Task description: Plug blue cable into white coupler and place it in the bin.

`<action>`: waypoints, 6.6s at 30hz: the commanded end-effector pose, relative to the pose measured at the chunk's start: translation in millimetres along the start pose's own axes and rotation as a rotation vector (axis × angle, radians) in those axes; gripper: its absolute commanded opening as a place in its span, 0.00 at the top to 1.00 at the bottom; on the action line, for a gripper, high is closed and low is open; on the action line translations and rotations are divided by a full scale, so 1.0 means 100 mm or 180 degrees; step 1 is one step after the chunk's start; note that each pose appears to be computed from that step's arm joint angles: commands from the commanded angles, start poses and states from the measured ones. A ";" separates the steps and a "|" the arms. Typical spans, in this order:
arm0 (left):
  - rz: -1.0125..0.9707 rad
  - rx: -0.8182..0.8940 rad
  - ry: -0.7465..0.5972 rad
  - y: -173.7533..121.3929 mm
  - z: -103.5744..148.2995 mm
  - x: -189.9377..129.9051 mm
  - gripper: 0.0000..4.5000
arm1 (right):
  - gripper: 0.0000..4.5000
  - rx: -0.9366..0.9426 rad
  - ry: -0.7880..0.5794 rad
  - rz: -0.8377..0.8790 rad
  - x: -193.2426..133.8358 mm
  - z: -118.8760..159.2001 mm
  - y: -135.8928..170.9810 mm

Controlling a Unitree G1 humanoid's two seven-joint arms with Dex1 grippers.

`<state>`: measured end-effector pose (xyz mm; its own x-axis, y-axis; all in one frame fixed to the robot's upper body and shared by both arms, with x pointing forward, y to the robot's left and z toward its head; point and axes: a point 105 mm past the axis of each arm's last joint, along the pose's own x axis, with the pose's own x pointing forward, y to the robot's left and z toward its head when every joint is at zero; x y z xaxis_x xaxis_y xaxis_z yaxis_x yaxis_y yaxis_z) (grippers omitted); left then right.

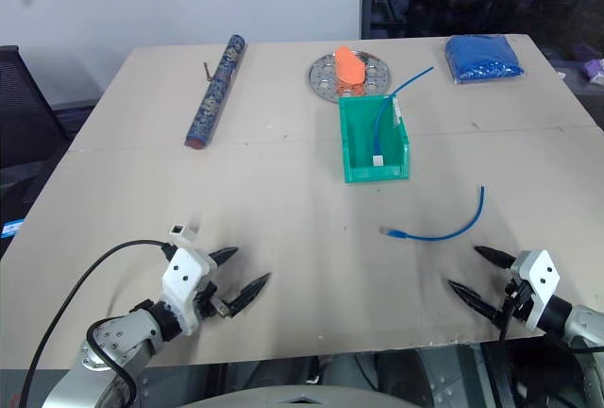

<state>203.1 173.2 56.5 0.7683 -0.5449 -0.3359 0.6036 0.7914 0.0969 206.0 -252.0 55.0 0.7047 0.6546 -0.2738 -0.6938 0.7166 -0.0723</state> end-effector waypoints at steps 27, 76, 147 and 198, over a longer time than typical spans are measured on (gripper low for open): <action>-0.0491 0.0154 -0.0253 -0.07 0.30 -0.03 0.00 | 0.01 -0.0171 -0.0182 0.0362 0.28 0.30 0.12; -0.1733 0.1016 0.0048 -0.05 0.86 0.47 0.00 | 0.10 -0.1147 -0.0263 0.1655 1.51 1.12 0.46; -0.3282 -0.1163 -0.0365 -0.64 1.23 0.45 0.53 | 1.00 0.2146 -0.1161 0.1911 0.94 1.25 1.02; 0.1871 -0.0151 -0.0481 0.95 -0.01 -0.17 0.01 | 1.00 0.0547 -0.1217 0.1297 1.12 1.25 0.59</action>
<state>245.3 258.7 67.9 0.9929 -0.0219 -0.1166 0.0424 0.9834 0.1766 265.7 -107.0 128.7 0.4178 0.9041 0.0894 -0.9001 0.3985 0.1762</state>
